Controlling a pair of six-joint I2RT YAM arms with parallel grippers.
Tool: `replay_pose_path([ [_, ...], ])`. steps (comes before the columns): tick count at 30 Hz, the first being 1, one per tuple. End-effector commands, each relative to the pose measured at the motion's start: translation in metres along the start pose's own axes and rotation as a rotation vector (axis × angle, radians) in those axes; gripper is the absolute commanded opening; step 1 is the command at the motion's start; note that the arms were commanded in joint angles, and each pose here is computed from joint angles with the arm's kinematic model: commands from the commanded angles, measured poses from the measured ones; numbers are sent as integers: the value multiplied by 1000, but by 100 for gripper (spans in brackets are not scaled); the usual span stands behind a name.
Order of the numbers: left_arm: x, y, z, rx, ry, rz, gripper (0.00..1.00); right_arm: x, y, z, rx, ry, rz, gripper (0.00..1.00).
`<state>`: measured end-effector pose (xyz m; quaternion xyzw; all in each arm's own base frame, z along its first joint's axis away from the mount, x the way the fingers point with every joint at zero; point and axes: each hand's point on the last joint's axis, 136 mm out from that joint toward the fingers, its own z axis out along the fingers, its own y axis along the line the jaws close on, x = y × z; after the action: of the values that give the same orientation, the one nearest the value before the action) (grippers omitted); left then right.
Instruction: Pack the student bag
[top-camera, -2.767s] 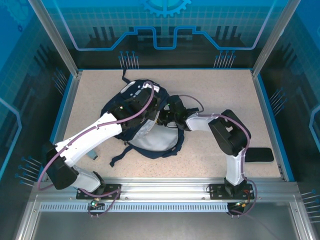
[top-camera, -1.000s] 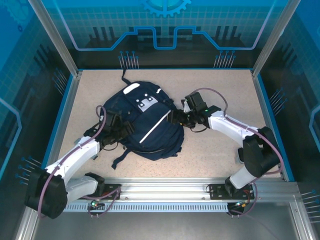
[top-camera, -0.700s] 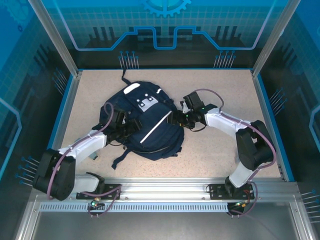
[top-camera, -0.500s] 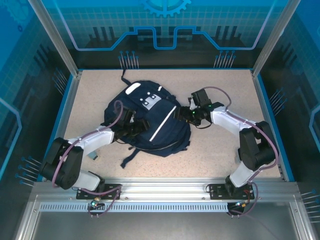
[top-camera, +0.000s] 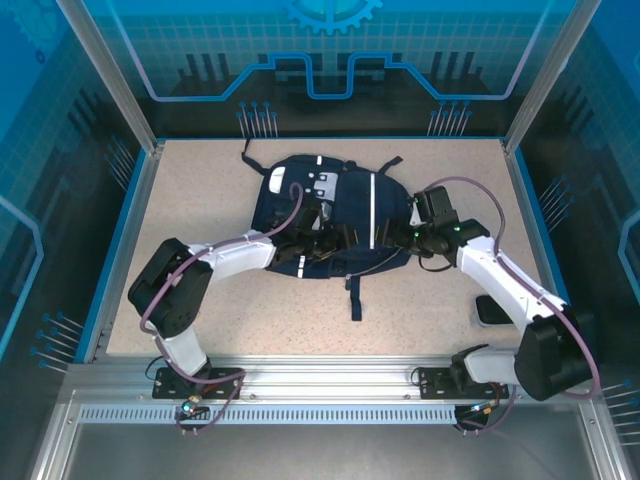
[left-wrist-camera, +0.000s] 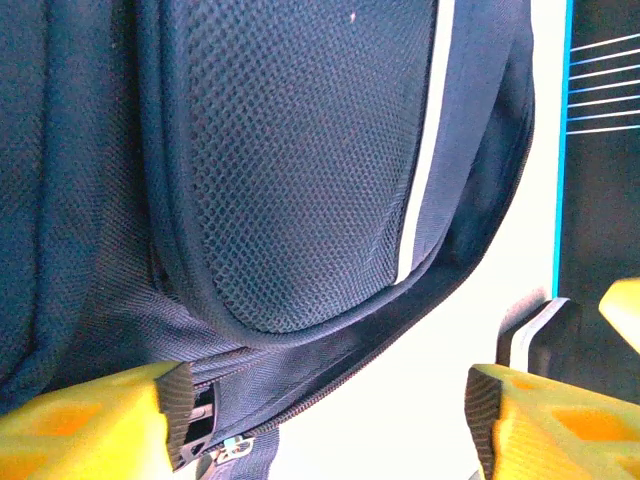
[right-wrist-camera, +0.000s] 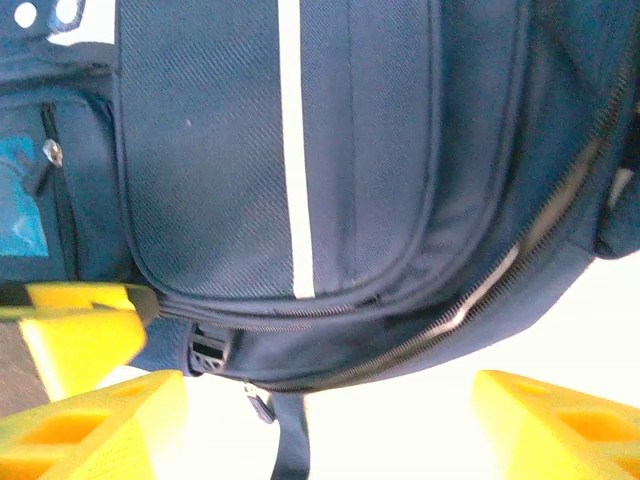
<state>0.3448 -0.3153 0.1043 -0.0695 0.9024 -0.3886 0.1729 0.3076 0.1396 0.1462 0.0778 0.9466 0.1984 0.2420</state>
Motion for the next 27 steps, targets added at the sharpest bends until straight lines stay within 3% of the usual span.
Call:
replay_pose_path([
  [1,-14,-9,-27,-7,-74,30,79,28,1,-8,64,30,-92,75],
  [7,-10,44,-72,-114,-161,-52,86,67,33,9,101,52,-197,68],
  [15,1,108,-127,-223,-260,-170,98,100,66,50,220,29,-357,52],
  [27,11,123,-149,-266,-281,-225,99,119,69,94,426,35,-468,38],
])
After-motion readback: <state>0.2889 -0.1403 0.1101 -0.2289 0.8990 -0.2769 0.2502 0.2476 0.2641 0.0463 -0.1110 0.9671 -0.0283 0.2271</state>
